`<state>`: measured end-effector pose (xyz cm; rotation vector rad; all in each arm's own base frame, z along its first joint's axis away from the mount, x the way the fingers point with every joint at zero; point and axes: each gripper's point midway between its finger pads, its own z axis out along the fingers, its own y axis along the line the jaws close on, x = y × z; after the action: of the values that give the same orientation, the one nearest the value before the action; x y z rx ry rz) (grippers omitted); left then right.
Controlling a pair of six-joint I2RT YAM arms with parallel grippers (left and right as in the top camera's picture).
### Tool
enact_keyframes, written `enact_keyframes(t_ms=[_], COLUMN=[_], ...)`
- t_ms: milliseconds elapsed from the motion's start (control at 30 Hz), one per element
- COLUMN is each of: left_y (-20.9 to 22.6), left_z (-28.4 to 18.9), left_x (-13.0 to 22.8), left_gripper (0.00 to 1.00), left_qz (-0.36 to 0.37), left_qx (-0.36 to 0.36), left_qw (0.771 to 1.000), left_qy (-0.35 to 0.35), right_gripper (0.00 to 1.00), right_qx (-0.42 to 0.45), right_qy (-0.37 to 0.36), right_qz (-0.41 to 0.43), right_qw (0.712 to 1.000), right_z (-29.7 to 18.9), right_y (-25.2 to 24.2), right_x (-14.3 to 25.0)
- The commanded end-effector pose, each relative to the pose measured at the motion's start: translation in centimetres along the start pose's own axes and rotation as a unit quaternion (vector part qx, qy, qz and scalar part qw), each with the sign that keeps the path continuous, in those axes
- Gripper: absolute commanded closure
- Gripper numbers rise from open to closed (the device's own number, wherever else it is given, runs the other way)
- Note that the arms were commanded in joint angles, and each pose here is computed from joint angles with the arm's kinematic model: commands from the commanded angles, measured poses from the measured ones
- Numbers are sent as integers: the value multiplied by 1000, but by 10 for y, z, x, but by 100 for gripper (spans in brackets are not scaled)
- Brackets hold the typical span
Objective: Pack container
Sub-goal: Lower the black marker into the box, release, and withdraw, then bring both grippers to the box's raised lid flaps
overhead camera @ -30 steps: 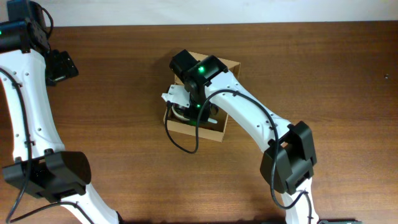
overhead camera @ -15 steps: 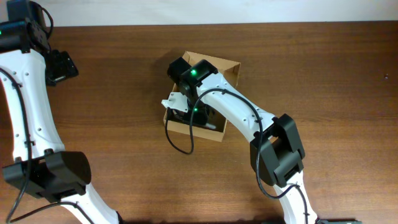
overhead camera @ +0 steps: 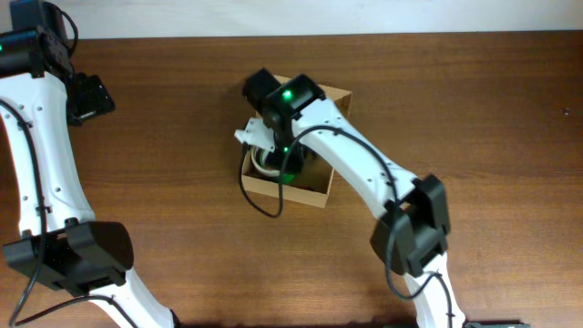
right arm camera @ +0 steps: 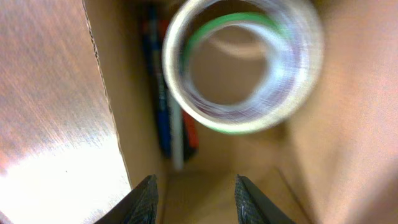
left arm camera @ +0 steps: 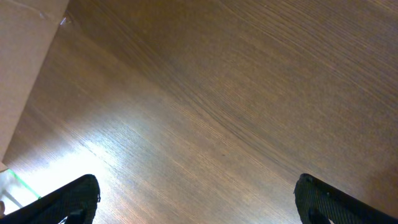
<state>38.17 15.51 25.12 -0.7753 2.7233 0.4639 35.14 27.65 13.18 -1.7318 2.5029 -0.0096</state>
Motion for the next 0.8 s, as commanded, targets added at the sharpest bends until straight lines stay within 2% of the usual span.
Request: enact_keyframes(t_ms=[0, 100, 233, 333, 400, 467, 533, 633, 700, 733, 767], left_y=[2, 2, -1, -14, -27, -37, -45, -60, -79, -87, -96], left_z=[3, 3, 3, 1, 0, -2, -4, -9, -15, -18, -19], left_x=[1, 1, -11, -28, -28, -27, -32, -34, -35, -34, -32], left_gripper=[0, 0, 0, 0, 0, 0, 0, 2, 29, 40, 46], left_qz=[-1, -1, -9, -21, -20, -19, -20, -18, 3, 20, 40], left_qx=[-2, -2, 4, 38, 76, 106, 128, 171, 218, 237, 248], left_qw=[1000, 1000, 1000, 998, 996, 993, 990, 984, 975, 970, 966], left_qy=[4, 4, -19, -52, -49, -42, -51, -53, -54, -56, -56], right_gripper=[55, 51, 47, 46, 45, 45, 44, 44, 47, 51, 57], right_qx=[106, 165, 228, 270, 298, 305, 290, 252, 221, 204, 185], right_qy=[-70, -114, -200, -253, -276, -294, -309, -320, -307, -294, -273], right_qz=[42, 76, 150, 250, 343, 431, 485, 524, 570, 595, 619], right_qw=[991, 977, 941, 895, 847, 797, 765, 748, 730, 720, 713], right_z=[-90, -147, -231, -283, -309, -324, -327, -316, -296, -281, -262], right_y=[-19, -29, -43, -63, -80, -93, -101, -115, -126, -132, -138], right_x=[4, 23, 68, 122, 172, 216, 246, 271, 287, 294, 302])
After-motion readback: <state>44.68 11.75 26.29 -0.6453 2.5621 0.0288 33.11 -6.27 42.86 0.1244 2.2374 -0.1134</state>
